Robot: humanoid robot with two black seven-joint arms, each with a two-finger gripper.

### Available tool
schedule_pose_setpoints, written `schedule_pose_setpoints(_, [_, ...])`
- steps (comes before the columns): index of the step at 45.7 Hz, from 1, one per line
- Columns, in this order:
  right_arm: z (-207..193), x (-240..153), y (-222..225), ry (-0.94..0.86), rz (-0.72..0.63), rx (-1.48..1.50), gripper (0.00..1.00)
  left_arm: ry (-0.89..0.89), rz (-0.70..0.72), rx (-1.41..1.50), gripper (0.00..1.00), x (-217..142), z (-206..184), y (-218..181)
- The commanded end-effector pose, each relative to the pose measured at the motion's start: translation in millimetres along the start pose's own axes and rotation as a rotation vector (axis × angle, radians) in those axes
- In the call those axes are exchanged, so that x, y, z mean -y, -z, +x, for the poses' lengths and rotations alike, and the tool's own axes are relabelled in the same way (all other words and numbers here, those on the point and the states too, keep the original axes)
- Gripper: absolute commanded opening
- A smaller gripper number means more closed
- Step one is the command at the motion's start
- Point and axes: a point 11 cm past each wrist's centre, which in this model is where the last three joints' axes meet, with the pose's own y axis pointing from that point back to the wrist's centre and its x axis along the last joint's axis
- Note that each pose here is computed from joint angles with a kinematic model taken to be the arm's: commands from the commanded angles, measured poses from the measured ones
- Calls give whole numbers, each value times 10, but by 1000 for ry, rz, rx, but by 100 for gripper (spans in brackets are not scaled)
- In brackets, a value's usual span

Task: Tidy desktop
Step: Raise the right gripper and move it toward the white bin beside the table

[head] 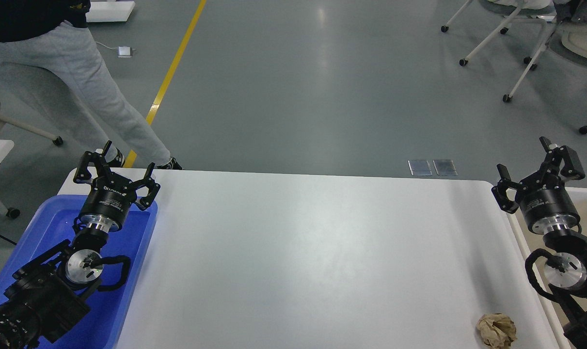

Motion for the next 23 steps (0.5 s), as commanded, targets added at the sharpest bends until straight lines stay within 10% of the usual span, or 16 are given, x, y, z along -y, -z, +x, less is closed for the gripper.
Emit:
schedule_pose_setpoints(1, [22, -14, 12, 2, -1, -4, 99, 0, -1, 1, 100, 0, 2, -5])
schedule_pose_setpoints(23, [360, -179, 99, -55, -23, -63, 99, 0, 0, -1, 100, 0, -1, 3])
